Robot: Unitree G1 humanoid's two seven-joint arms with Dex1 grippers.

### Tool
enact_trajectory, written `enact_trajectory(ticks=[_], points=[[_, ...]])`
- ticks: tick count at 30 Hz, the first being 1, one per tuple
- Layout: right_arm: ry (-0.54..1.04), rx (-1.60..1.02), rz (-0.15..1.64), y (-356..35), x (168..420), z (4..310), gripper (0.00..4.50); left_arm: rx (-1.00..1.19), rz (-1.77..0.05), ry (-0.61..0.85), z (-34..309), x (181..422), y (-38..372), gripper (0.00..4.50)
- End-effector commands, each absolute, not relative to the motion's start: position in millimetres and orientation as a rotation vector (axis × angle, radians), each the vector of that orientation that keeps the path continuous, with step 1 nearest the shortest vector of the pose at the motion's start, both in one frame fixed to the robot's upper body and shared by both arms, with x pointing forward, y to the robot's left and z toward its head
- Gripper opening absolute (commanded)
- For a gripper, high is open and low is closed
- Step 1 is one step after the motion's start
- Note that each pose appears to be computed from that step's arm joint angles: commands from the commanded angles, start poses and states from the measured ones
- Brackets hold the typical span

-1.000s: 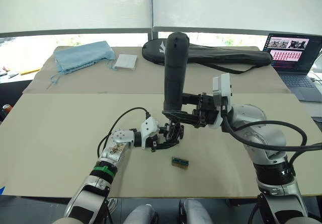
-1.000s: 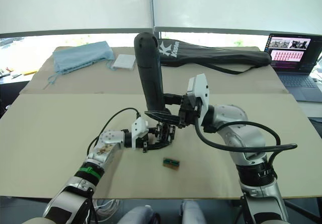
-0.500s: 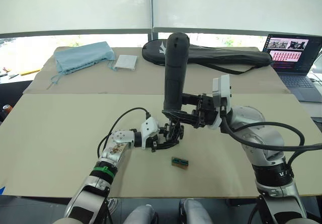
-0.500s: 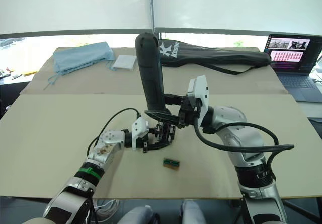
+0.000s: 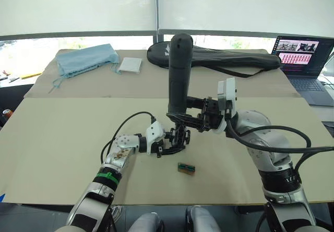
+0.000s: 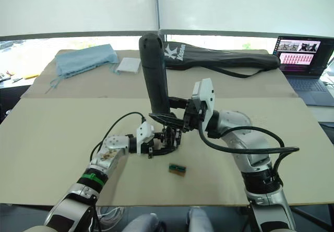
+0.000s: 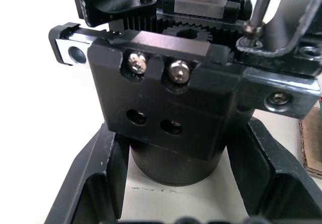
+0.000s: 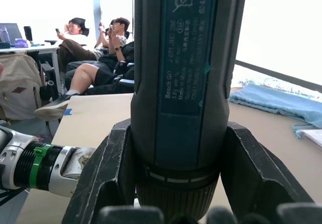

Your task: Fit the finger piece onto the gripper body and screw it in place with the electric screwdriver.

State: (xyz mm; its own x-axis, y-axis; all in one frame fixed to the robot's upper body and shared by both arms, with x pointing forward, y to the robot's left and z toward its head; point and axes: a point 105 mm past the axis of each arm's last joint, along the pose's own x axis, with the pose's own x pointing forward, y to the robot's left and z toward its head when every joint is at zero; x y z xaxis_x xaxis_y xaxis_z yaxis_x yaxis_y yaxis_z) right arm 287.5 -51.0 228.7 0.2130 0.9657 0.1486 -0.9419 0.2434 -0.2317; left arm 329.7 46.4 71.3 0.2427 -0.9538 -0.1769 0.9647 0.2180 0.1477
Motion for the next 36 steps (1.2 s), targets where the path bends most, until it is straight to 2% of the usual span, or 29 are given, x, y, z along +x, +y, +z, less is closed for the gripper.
enact_trajectory(ticks=[1,20,36], points=[[-0.153,-0.117,1.314,-50.0,292.6,202.8,1.92,0.247,-1.349,0.081,64.0,324.7,43.2,2.3],[-0.024,-0.158,1.294,-46.2,295.0,185.1,1.92,0.241,-1.342,0.083,61.6,324.2,43.1,2.3],[-0.045,-0.152,1.299,-47.5,294.7,194.2,1.92,0.242,-1.335,0.091,59.0,324.3,44.8,2.3]])
